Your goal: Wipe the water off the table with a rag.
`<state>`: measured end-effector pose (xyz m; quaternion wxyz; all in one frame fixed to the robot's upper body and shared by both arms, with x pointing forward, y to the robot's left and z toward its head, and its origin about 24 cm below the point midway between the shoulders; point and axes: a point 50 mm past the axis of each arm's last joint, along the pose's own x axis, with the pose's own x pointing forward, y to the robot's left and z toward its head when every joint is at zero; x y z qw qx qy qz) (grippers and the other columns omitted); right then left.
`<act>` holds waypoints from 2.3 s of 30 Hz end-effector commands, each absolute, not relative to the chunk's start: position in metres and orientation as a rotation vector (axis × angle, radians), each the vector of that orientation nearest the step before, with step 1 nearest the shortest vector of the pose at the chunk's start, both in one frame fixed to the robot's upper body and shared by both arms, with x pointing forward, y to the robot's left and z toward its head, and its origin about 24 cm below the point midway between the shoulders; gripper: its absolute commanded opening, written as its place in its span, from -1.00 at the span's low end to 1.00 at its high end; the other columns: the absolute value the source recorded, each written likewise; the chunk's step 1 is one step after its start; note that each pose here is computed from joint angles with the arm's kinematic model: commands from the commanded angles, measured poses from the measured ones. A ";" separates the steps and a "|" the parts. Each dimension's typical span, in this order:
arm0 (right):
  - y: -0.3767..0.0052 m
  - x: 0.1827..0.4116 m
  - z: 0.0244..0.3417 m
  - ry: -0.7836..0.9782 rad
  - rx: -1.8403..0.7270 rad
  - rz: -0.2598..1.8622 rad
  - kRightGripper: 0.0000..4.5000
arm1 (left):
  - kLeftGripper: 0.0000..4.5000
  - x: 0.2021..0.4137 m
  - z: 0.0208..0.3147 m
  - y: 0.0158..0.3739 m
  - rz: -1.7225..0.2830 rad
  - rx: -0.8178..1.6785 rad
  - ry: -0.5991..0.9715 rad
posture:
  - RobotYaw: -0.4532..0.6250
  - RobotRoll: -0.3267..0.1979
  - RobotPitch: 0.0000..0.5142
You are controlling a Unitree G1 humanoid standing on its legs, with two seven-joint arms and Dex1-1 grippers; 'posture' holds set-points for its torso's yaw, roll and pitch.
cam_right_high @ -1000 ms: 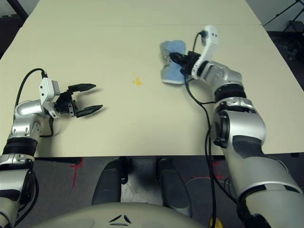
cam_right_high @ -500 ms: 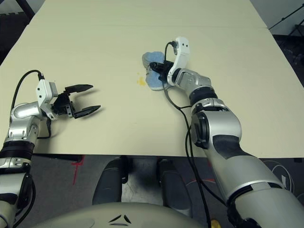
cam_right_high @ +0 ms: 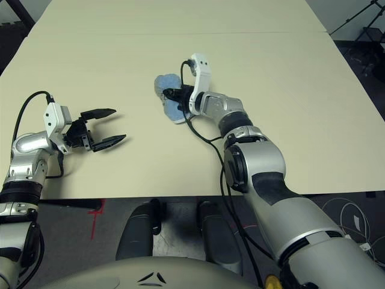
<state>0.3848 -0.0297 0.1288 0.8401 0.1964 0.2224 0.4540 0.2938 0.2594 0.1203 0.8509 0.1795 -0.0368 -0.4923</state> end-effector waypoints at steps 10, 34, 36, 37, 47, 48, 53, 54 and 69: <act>-0.005 0.361 0.094 0.641 0.410 1.033 -0.94 | 1.00 0.292 0.116 0.258 -1.043 0.383 -0.067 | 0.27 0.25 -0.18; -0.177 0.404 0.136 0.348 0.465 0.503 -0.94 | 1.00 0.301 0.117 0.255 -1.062 0.381 -0.068 | 0.19 0.25 -0.13; -0.181 0.405 0.144 0.306 0.498 0.519 -0.94 | 1.00 0.301 0.117 0.255 -1.063 0.381 -0.069 | 0.19 0.25 -0.13; -0.183 0.405 0.149 0.278 0.516 0.531 -0.94 | 1.00 0.301 0.117 0.254 -1.064 0.381 -0.070 | 0.19 0.25 -0.13; -0.245 0.400 0.214 0.045 0.526 0.490 -0.94 | 1.00 0.303 0.116 0.252 -1.067 0.379 -0.073 | 0.16 0.25 -0.13; -0.252 0.398 0.216 0.052 0.497 0.470 -0.94 | 1.00 0.303 0.116 0.252 -1.067 0.378 -0.073 | 0.15 0.25 -0.13; -0.285 0.384 0.216 0.122 0.405 0.407 -0.94 | 1.00 0.304 0.116 0.252 -1.067 0.376 -0.075 | 0.14 0.25 -0.12; -0.290 0.381 0.215 0.140 0.396 0.397 -0.94 | 1.00 0.304 0.116 0.252 -1.066 0.376 -0.075 | 0.14 0.25 -0.12; -0.344 0.346 0.157 0.433 0.221 0.165 -0.94 | 1.00 0.306 0.117 0.249 -1.074 0.373 -0.075 | 0.10 0.25 -0.10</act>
